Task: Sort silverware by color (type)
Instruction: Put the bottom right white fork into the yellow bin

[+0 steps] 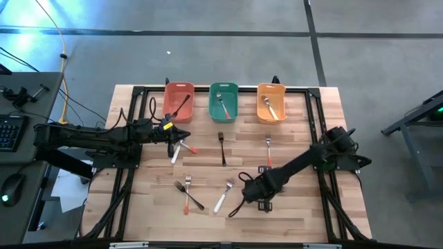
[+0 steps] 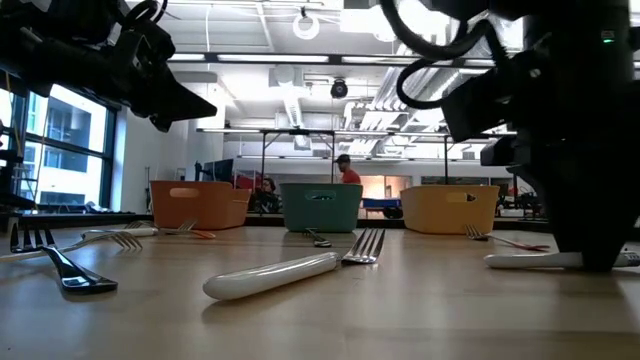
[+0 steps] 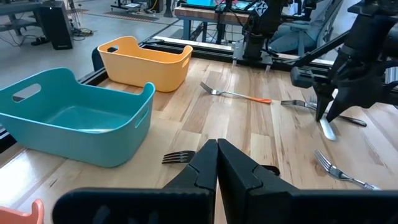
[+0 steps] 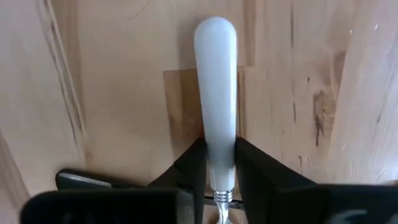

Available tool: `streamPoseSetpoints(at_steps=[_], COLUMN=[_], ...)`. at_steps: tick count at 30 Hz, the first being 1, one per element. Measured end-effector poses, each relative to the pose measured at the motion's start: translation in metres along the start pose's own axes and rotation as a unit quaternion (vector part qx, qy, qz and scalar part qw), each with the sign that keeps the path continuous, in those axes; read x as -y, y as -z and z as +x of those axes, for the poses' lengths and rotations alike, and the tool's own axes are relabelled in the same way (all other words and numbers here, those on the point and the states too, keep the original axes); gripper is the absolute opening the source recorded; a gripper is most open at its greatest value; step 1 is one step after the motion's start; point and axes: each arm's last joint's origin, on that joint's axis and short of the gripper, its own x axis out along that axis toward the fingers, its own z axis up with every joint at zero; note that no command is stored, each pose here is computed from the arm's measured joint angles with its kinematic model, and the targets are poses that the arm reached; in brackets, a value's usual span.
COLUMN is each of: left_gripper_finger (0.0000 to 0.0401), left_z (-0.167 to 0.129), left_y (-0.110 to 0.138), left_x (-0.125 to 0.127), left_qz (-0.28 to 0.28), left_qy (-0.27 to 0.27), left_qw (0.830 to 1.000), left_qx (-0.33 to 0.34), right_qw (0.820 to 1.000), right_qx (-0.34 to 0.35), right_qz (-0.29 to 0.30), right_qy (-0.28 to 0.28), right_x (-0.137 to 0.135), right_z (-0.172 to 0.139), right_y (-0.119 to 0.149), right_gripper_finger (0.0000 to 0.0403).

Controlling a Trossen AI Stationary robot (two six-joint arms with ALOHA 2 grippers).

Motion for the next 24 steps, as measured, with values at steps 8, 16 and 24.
streamPoseSetpoints(at_steps=[8, 16, 24], left_gripper_finger=[0.0000, 0.0000, 0.0000], left_z=[0.000, 0.000, 0.000], left_y=[0.000, 0.000, 0.000], left_x=[0.000, 0.000, 0.000], left_qz=[0.000, 0.000, 0.000], left_qy=[0.000, 0.000, 0.000], left_qw=[1.000, 1.000, 1.000], left_qx=[0.000, 0.000, 0.000], right_qw=[1.000, 0.996, 0.986], right_qx=[0.010, 0.082, 0.111], right_qz=[-0.007, 0.012, 0.123], right_qy=[-0.020, -0.014, 0.025], right_x=[0.010, 0.028, 0.104], right_z=[-0.010, -0.063, -0.115], right_y=[-0.003, 0.005, 0.018], right_gripper_finger=[0.0008, 0.0005, 0.0008])
